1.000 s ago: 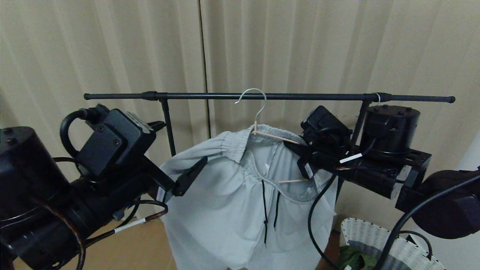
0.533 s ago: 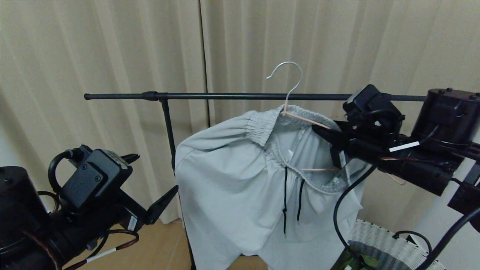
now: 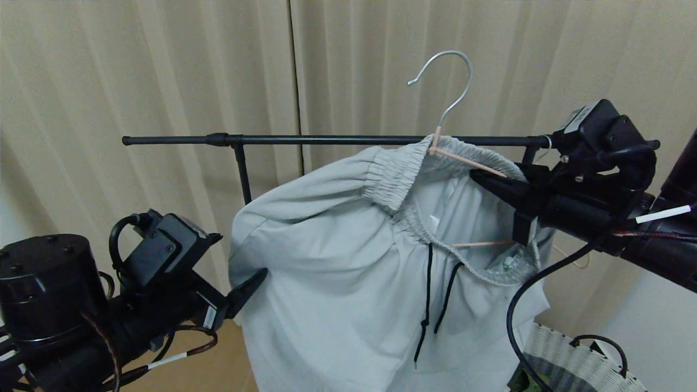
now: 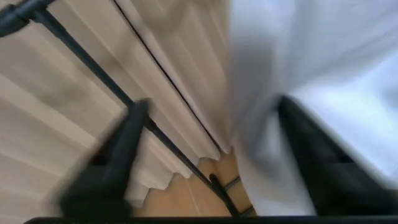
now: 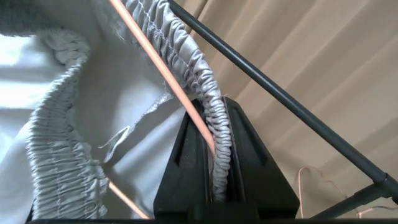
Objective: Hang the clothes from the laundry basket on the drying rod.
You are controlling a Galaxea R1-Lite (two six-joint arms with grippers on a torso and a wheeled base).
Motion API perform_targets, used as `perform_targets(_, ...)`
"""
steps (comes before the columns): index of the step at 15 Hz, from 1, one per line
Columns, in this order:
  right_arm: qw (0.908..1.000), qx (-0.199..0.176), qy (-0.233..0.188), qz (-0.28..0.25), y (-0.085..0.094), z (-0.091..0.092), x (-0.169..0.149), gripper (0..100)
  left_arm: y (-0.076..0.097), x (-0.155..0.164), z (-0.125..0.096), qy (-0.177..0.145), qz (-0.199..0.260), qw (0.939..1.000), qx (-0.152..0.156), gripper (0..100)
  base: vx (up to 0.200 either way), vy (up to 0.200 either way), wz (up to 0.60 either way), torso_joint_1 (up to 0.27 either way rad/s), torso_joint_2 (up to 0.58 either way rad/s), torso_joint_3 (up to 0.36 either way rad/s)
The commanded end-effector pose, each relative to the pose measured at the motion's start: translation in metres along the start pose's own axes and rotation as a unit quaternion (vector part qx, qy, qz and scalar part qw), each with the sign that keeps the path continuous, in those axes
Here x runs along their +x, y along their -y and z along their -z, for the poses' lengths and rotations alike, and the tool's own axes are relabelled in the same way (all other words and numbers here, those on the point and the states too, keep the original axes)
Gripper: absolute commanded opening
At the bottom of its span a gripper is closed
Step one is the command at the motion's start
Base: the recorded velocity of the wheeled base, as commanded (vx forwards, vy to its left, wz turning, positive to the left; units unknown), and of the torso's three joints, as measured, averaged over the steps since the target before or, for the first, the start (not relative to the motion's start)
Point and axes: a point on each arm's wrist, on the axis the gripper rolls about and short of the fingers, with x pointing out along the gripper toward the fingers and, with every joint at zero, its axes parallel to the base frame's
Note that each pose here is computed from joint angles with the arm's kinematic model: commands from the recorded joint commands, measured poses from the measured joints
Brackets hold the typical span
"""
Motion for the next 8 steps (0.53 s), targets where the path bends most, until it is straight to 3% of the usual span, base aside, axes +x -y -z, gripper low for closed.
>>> perform_targets(1, 1.0000, -0.001, 0.009, -0.001, -0.002, -0.005, -0.006, 0, 0.001, 0.004, 0.003, -0.008, 0.002, 1.0000, 0.000, 0, 0.000, 0.000, 0.00, 0.000, 0.00, 0.000)
perform_targets(4, 1.0000, -0.002, 0.004, 0.004, 0.000, -0.003, -0.004, 0, -0.009, -0.001, 0.017, -0.038, -0.025, 0.9990, 0.002, 0, 0.000, 0.000, 0.00, 0.000, 0.00, 0.000)
perform_targets(8, 0.9998, 0.001, -0.018, 0.011, 0.008, -0.004, -0.007, 0, -0.032, -0.010, 0.041, -0.094, -0.079, 0.9917, 0.037, 0, 0.000, 0.000, 0.00, 0.000, 0.00, 0.000)
